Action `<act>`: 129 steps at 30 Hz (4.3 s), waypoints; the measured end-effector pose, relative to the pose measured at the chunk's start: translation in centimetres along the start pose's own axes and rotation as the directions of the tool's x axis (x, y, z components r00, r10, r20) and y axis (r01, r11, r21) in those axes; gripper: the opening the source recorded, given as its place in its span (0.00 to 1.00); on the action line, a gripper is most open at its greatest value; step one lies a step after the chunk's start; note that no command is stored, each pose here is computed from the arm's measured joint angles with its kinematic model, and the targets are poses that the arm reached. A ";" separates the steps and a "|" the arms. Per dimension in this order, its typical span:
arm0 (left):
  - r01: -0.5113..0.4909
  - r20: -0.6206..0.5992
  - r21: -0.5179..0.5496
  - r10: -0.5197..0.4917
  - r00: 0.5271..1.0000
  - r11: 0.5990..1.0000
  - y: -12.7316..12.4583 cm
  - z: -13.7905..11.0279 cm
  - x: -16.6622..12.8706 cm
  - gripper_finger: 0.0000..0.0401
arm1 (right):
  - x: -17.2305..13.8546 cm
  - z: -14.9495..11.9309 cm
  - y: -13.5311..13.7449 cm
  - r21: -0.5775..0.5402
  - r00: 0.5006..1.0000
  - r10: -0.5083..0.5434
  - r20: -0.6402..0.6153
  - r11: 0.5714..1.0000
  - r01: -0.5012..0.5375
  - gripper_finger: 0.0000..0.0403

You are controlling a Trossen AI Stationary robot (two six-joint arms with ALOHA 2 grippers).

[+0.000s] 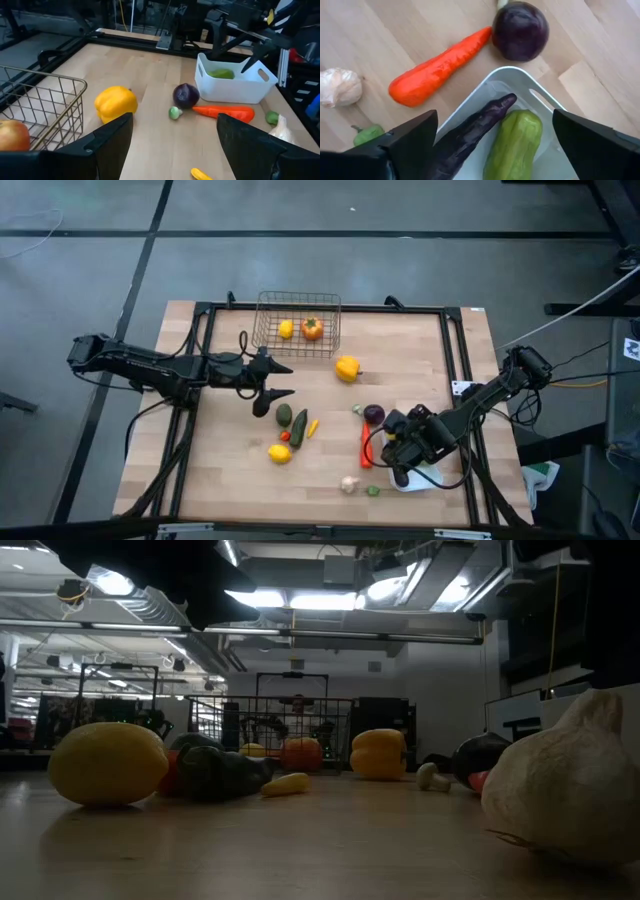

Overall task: Sort produce into baskets
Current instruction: Put the yellow bell pepper into the white bin

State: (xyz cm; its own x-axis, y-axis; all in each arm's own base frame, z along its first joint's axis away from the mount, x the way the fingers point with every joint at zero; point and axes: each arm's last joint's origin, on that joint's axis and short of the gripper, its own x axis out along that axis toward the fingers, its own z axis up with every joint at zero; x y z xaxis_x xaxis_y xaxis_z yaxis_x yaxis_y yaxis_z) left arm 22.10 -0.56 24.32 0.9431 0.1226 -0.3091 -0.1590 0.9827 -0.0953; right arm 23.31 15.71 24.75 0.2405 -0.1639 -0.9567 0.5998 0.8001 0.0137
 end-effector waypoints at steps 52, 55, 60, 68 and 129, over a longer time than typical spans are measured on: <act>0.003 0.027 -0.007 -0.002 1.000 1.000 0.0 0.3 0.0 0.71 | 9.4 20.1 -13.0 -0.159 0.993 0.025 0.115 0.987 -0.006 0.98; -0.001 0.026 -0.007 0.001 1.000 1.000 0.0 0.2 0.0 0.71 | 10.2 20.2 -13.0 -0.168 0.995 0.018 0.101 0.986 -0.001 0.98; -0.003 0.026 -0.007 0.003 1.000 1.000 0.0 0.3 0.0 0.71 | 11.4 20.5 -12.7 -0.193 0.994 0.022 0.106 0.981 -0.001 0.98; -0.011 0.023 -0.006 0.011 1.000 1.000 0.0 0.2 0.0 0.71 | 13.6 20.6 -12.4 -0.212 0.998 -0.002 0.069 0.977 0.017 0.98; -0.020 0.017 -0.009 0.020 1.000 1.000 0.1 0.1 0.0 0.71 | 0.4 11.1 -6.1 -0.183 0.982 0.178 0.064 0.969 -0.164 0.77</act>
State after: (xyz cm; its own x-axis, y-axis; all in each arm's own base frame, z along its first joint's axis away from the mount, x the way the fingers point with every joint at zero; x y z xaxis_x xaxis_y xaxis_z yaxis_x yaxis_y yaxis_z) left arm 22.13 -0.46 24.44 0.9446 0.1442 -0.2949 -0.1799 0.9789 -0.0974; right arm 28.23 4.38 27.47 0.3920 -0.0558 -0.9183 0.4023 0.9081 0.1166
